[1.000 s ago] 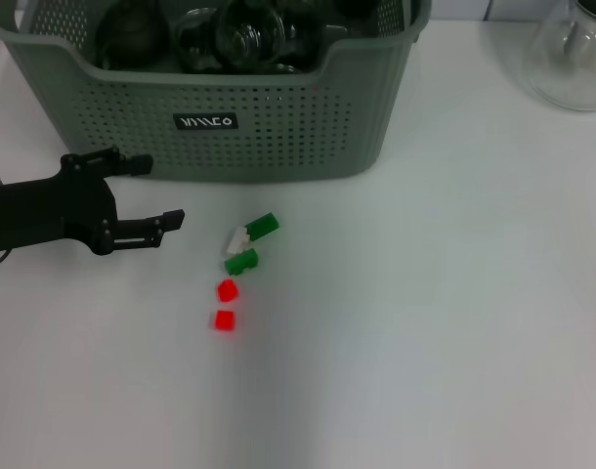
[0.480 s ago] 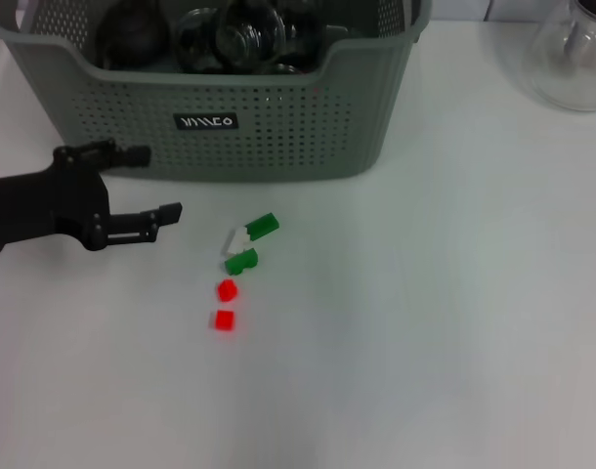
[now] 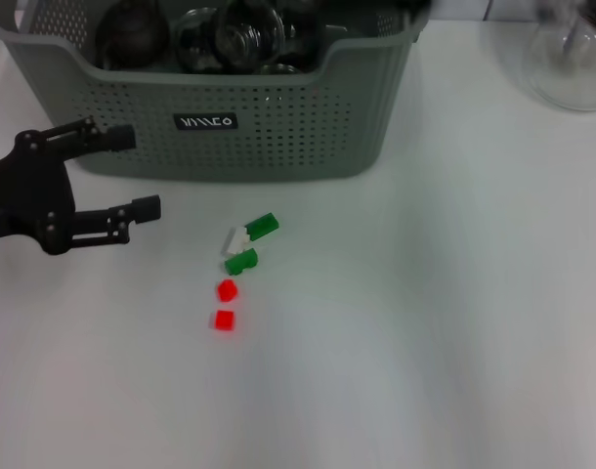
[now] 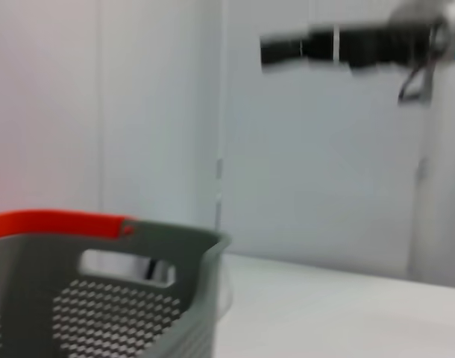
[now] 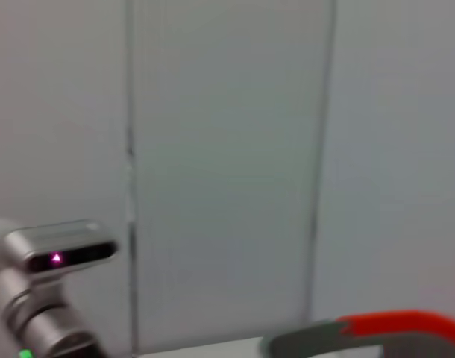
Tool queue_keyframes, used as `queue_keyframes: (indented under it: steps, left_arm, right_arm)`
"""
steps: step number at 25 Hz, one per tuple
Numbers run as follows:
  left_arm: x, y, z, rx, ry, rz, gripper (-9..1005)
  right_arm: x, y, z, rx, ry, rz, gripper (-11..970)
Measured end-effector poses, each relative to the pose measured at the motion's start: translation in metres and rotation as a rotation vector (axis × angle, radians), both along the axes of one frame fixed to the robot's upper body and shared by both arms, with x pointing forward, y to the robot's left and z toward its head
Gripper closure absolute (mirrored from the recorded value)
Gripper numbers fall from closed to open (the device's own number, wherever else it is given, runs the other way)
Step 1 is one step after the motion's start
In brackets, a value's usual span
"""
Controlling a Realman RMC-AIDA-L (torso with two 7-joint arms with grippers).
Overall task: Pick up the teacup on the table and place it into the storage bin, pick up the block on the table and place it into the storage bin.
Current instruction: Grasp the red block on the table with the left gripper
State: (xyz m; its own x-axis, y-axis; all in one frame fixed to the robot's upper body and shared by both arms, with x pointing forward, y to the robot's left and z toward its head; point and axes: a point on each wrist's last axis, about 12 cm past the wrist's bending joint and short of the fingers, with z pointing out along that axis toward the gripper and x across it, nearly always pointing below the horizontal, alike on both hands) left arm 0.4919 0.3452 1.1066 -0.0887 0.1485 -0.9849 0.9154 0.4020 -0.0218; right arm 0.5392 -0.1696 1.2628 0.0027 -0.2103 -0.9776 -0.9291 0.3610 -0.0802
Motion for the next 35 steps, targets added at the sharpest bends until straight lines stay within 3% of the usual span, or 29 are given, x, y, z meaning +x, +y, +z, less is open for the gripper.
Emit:
queue_keyframes:
  steps: [5,10,14,17,20,23,29,35]
  left_arm:
    - [0.003,-0.011,0.011,0.105,0.089,-0.091,166]
    - [0.014,-0.036,0.032,0.353,0.159,-0.172,167]
    - [0.025,-0.066,0.052,0.568,0.169,-0.244,168]
    - [0.030,-0.085,0.060,0.673,0.171,-0.304,168]
    - [0.033,-0.113,0.068,0.855,0.136,-0.391,169]
    - [0.034,-0.125,0.069,0.900,0.131,-0.425,169]
    - [0.032,-0.175,0.054,1.096,0.122,-0.454,220]
    - [0.027,-0.206,0.045,1.169,0.087,-0.479,219]
  right_arm:
    - [-0.011,-0.031,-0.045,0.029,0.177,0.074,97]
    - [-0.009,-0.062,-0.082,0.062,0.373,0.061,99]
    - [-0.010,-0.079,-0.100,0.131,0.442,0.041,100]
    - [-0.011,-0.084,-0.106,0.156,0.460,0.037,101]
    - [-0.011,-0.082,-0.110,0.166,0.476,0.045,102]
    - [-0.008,-0.077,-0.114,0.177,0.502,0.061,103]
    - [-0.005,-0.072,-0.118,0.155,0.497,0.080,103]
    - [-0.005,-0.073,-0.122,0.150,0.481,0.077,102]
